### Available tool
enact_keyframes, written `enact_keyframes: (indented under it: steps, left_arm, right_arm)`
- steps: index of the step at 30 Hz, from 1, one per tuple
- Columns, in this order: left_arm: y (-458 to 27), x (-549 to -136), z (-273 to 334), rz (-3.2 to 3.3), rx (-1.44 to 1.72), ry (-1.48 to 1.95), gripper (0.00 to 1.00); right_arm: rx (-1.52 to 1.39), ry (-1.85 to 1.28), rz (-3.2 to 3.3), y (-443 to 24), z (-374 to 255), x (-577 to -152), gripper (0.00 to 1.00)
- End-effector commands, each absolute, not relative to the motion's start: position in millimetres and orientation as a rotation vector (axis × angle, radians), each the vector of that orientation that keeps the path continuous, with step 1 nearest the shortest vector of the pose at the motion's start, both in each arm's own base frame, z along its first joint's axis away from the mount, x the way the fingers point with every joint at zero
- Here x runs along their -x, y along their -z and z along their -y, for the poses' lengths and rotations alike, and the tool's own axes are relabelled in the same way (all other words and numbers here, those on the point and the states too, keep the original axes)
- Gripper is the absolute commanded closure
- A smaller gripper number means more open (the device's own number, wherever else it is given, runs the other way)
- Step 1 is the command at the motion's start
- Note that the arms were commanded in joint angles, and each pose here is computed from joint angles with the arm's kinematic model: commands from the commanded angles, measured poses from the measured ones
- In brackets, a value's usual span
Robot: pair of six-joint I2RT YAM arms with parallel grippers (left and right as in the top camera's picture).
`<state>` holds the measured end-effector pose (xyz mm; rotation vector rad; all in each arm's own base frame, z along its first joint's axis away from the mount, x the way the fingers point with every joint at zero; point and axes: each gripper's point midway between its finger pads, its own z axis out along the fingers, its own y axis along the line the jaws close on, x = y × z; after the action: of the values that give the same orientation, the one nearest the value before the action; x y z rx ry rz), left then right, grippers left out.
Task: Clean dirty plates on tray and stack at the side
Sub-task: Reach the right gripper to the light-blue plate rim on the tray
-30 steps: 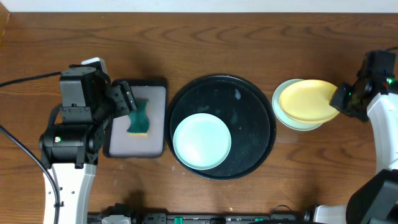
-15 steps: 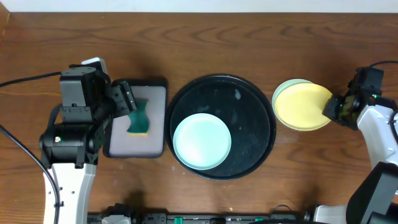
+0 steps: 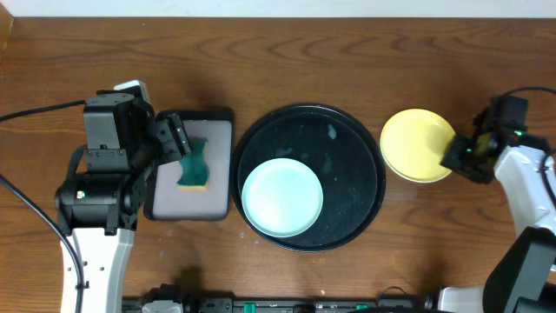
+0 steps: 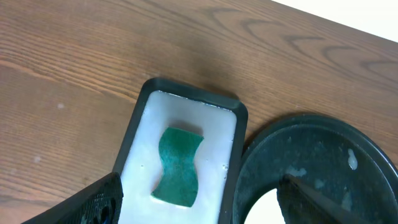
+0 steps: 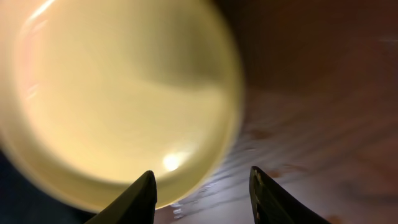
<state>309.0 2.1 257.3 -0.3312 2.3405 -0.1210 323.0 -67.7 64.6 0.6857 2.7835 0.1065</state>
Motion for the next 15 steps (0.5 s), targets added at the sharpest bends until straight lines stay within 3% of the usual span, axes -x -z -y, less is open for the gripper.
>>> enact_keyframes:
  steps: [1,9,15]
  left_arm:
    - [-266,-311,-6,-2.319,0.338,0.099,0.20]
    - [-266,-311,-6,-2.319,0.338,0.099,0.20]
    - [-266,-311,-6,-2.319,0.338,0.099,0.20]
  right_arm:
    - [-0.492,-0.281,-2.814,-71,20,-328,0.54]
    - [-0.060,-0.457,-2.871,-75,-90,-319,0.53]
    - [0.301,-0.490,-2.887,-74,-165,-289,0.49]
